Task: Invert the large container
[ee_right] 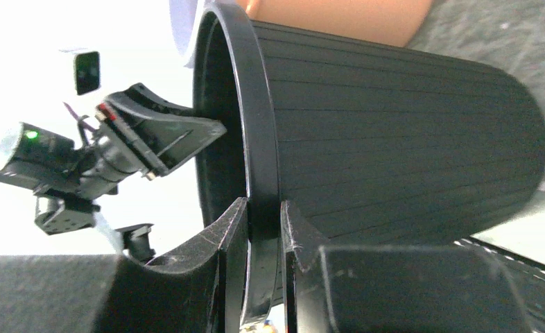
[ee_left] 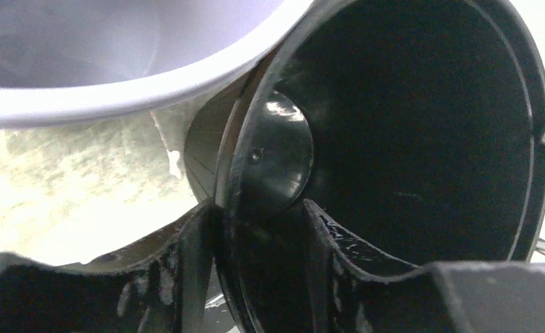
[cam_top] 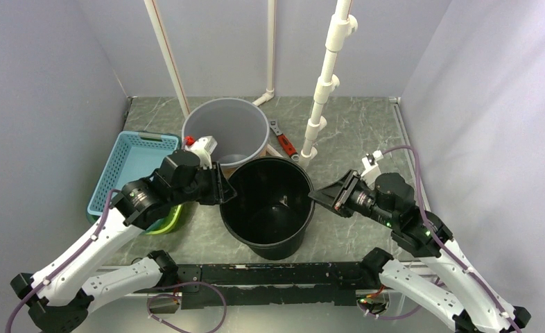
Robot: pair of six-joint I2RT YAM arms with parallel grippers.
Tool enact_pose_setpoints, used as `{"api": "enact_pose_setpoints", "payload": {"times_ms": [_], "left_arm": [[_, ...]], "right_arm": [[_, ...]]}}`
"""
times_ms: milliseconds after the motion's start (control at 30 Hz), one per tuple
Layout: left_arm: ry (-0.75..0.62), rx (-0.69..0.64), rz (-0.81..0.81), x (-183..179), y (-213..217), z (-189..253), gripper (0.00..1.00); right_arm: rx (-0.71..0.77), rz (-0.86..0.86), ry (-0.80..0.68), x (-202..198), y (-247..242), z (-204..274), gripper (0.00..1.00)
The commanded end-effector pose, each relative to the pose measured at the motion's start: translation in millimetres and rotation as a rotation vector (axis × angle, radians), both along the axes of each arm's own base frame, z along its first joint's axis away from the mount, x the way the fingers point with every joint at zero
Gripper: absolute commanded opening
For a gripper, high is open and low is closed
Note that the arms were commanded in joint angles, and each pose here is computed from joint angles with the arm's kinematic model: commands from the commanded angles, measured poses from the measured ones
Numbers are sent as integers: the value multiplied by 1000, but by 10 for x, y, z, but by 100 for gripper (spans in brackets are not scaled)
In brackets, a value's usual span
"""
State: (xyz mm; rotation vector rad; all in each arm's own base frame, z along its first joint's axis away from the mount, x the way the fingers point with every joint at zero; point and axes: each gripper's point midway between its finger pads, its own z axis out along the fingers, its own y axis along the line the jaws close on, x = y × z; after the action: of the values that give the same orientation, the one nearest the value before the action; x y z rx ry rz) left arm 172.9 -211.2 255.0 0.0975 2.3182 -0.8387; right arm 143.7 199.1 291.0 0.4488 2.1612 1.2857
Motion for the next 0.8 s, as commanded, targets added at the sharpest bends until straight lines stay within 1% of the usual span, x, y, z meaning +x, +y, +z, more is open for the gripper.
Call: {"api": "enact_pose_setpoints", "payload": {"times_ms": [0,33,67,167,200,300,500,600,767], "left_arm": [[-103,-138,-81,33,-257,466,63],[-110,-133,-80,44,-253,483,70],[-118,-130,-81,55,-253,508,75],[-141,-129,-94,73,-271,589,89],[-150,-131,-95,84,-276,615,92],[-167,-130,-99,93,-272,649,94],[-157,-80,-63,122,-185,490,94],[-160,-62,-34,143,-125,426,94],[-161,-48,-43,136,-116,354,94]], "right_arm": [[-49,-108,-115,113,-233,428,0],[-59,-124,-127,123,-275,467,0],[-70,-136,-135,129,-309,495,0],[-113,-171,-136,146,-407,534,0],[-128,-185,-135,150,-445,543,0],[-164,-240,-151,171,-586,603,0],[-256,-268,-198,209,-728,771,0],[-329,-264,-212,243,-775,813,0],[-453,-277,-248,293,-916,921,0]]}}
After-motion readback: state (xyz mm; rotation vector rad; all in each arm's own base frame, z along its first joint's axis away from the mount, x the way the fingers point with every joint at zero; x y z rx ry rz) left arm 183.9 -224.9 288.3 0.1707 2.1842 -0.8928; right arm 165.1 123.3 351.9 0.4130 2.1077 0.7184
